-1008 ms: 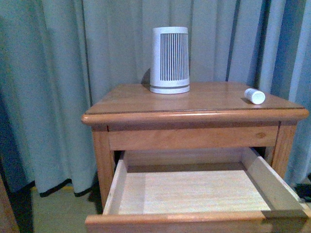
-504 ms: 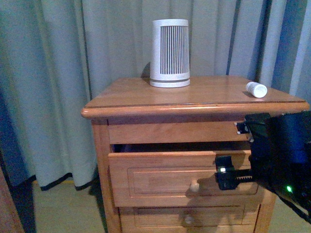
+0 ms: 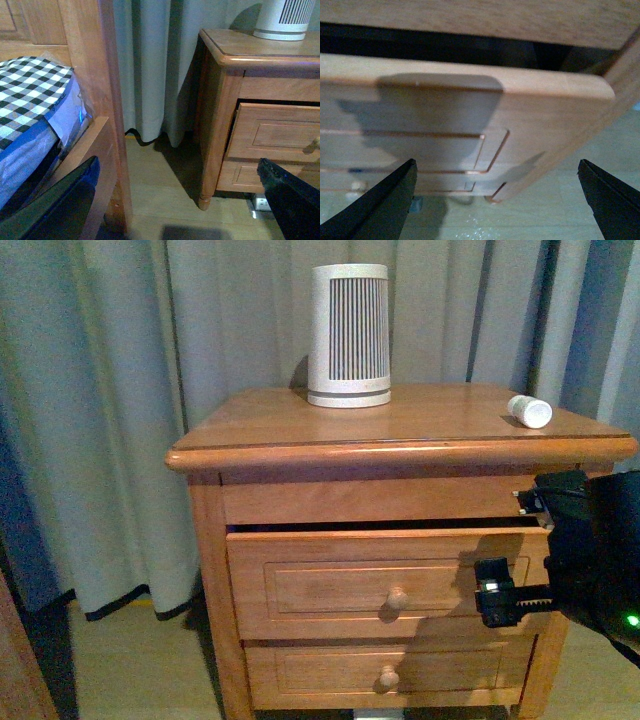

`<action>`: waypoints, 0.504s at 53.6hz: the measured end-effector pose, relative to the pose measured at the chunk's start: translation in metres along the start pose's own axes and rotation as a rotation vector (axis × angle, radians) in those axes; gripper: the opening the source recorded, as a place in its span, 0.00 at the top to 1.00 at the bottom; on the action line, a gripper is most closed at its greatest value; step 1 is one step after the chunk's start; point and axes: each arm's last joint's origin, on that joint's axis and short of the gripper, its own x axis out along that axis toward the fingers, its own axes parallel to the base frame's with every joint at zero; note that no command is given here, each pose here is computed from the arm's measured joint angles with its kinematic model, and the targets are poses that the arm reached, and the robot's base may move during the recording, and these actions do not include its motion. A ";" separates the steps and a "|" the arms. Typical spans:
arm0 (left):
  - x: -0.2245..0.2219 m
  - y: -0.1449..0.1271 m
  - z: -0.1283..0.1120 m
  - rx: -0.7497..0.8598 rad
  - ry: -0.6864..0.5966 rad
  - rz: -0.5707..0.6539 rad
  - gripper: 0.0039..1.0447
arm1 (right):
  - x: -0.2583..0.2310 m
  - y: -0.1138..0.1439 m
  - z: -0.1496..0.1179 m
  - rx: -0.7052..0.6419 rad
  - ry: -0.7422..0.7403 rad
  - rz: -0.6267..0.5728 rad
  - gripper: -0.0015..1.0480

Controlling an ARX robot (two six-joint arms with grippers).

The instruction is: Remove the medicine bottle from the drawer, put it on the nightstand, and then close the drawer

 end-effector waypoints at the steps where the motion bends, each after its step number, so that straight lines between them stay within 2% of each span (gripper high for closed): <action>1: 0.000 0.000 0.000 0.000 0.000 0.000 0.06 | -0.007 -0.001 0.002 0.004 0.001 0.003 0.07; 12: 0.000 0.000 0.000 0.000 0.000 0.000 0.06 | -0.076 -0.020 0.015 0.051 -0.030 -0.003 0.07; 19: 0.000 0.000 0.000 0.000 0.000 0.000 0.06 | -0.128 -0.049 0.021 0.072 -0.077 -0.089 0.07; 27: 0.000 0.000 0.000 0.000 0.000 0.000 0.06 | -0.197 -0.075 0.031 0.087 -0.228 -0.188 0.07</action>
